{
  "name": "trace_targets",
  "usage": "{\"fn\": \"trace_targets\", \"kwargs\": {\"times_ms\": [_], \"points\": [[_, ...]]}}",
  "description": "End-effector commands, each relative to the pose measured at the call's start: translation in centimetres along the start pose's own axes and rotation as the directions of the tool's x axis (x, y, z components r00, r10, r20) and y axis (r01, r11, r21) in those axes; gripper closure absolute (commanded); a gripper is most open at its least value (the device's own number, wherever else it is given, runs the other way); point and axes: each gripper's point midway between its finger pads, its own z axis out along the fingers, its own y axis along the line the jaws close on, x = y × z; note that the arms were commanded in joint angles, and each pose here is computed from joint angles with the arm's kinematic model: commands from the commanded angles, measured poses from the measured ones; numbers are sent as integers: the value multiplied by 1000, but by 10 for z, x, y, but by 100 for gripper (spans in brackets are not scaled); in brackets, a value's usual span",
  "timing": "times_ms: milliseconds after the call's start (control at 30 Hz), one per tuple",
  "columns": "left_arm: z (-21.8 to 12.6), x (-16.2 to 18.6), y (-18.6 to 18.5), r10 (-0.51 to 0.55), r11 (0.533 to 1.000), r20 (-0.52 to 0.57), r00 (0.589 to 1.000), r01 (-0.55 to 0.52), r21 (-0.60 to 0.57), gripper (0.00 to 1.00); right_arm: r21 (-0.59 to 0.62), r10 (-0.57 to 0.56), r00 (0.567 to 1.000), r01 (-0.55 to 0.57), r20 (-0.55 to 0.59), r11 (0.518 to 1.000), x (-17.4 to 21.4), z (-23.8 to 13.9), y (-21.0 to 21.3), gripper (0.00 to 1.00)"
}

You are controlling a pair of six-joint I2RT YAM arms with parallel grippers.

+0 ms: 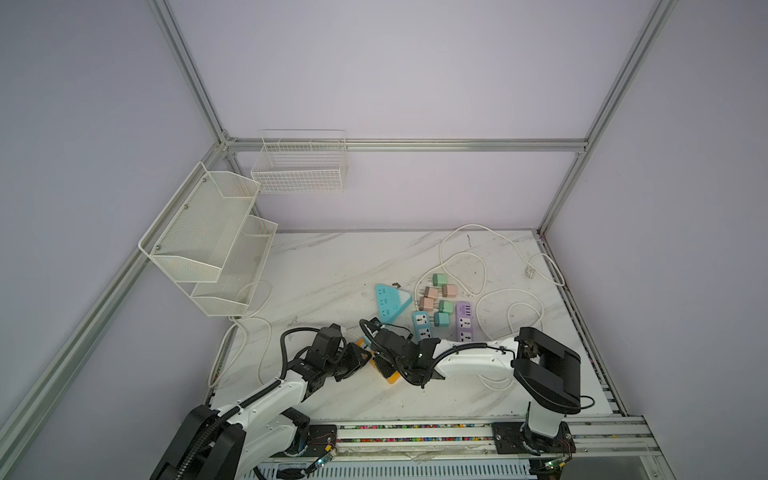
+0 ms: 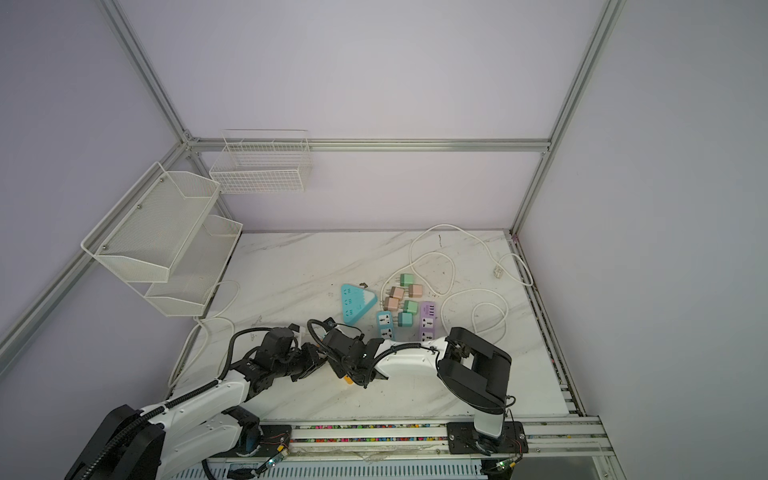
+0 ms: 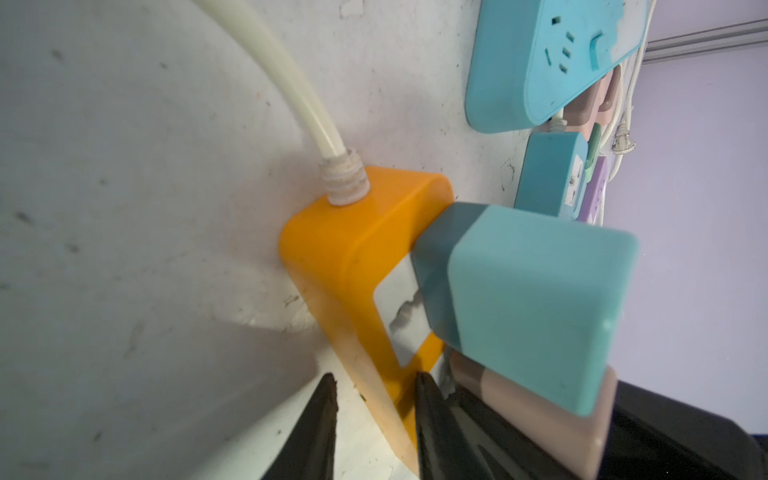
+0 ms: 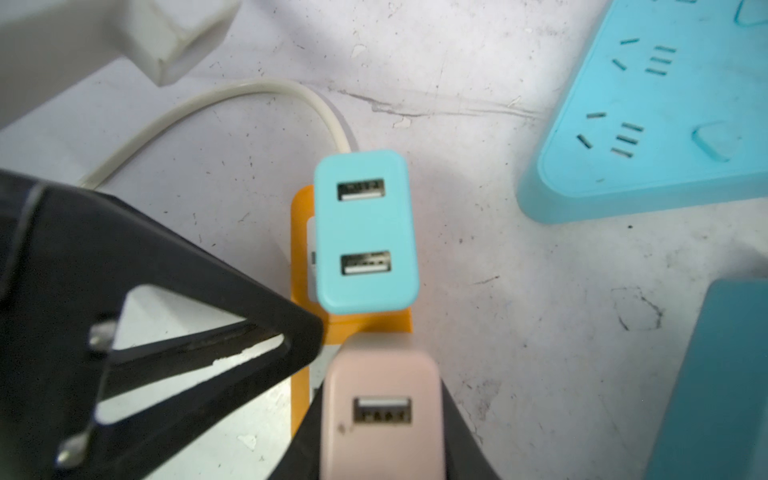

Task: Pull the plug off the socket
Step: 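Pull the pink plug out of the orange strip with the right gripper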

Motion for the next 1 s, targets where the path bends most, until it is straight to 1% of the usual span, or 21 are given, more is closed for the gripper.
{"fn": "trace_targets", "kwargs": {"times_ms": [0,33,67,167,300,367,400,500,533,600,700,767,867,967], "points": [[3,19,45,-44,983,-61,997,32,-182,69,-55,52,993,-46,109,997,-37,-13,7,84],[3,19,47,-46,981,-59,997,34,-191,70,-31,54,992,-51,110,998,-37,-13,2,84],[4,19,50,-48,979,-56,997,36,-202,70,-17,30,994,-29,110,999,-38,-12,2,84],[4,19,55,-56,975,-55,997,42,-220,71,-18,33,995,-31,92,999,-34,-10,5,84],[4,20,55,-53,975,-56,997,40,-220,71,-26,72,991,-69,110,997,-36,-16,-3,84],[4,20,56,-53,974,-55,997,39,-222,71,-18,117,986,-116,117,993,-41,-21,-15,84],[4,20,56,-52,974,-57,997,38,-222,71,-36,135,983,-132,124,991,-45,-25,-17,84],[5,20,55,-49,974,-64,997,33,-225,71,-146,183,967,-159,175,976,-63,-45,-16,83],[6,19,54,-49,974,-62,997,34,-224,72,-163,189,963,-158,192,974,-68,-51,-16,83],[6,17,50,-49,976,-63,997,35,-217,72,-154,205,957,-176,204,972,-74,-60,-19,83],[5,12,39,-43,982,-49,998,34,-185,71,-175,249,940,-211,233,962,-84,-75,-32,83],[2,4,26,-25,989,-16,1000,22,-143,71,-210,307,920,-259,243,943,-90,-84,-46,83],[-3,-12,-1,16,998,38,999,-14,-68,71,-249,383,899,-329,211,911,-91,-84,-63,83],[-9,-25,-24,54,998,66,996,-52,-37,71,-273,426,887,-372,178,887,-89,-80,-66,83]]}}
